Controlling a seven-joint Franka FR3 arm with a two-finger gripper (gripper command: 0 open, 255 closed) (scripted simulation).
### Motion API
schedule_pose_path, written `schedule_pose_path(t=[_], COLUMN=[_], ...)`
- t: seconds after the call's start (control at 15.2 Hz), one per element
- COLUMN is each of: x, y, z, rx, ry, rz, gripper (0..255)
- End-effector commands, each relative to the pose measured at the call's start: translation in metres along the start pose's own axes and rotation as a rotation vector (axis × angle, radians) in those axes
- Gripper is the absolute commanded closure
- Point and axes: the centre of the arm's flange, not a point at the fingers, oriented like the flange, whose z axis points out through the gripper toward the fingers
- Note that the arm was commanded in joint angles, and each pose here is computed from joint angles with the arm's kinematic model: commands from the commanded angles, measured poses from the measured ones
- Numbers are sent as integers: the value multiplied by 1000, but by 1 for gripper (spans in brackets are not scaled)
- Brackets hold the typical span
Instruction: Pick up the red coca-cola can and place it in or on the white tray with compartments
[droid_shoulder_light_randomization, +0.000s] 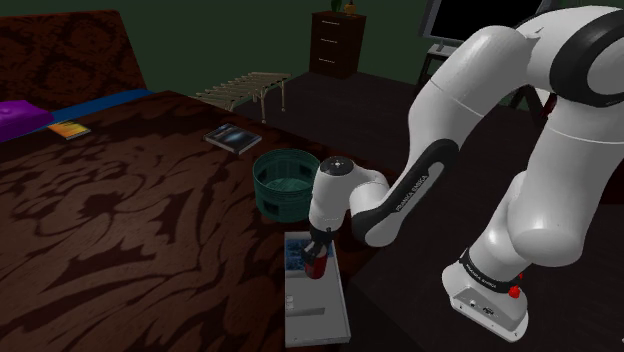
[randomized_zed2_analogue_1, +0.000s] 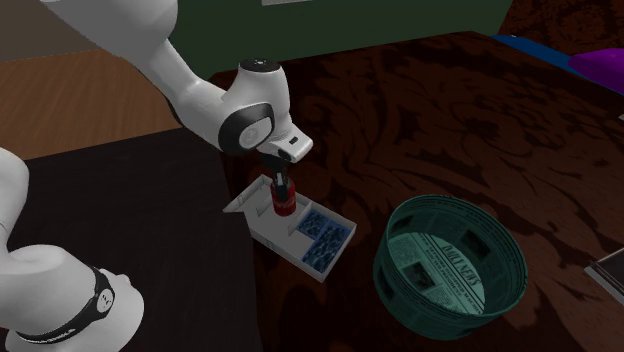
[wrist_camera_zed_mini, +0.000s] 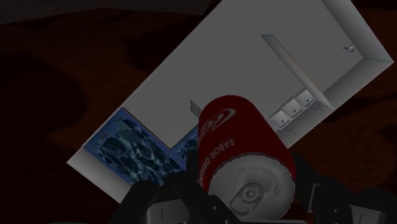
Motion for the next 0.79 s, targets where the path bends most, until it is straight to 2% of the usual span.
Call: schedule_pose_path(t=[0.0, 0.4, 0.73], x=[1, 0, 0], y=[-1, 0, 0], z=[10, 42, 42], rx=[0, 0, 0], ry=[1, 1, 1], rz=[0, 0, 0], gripper=[255, 255, 255])
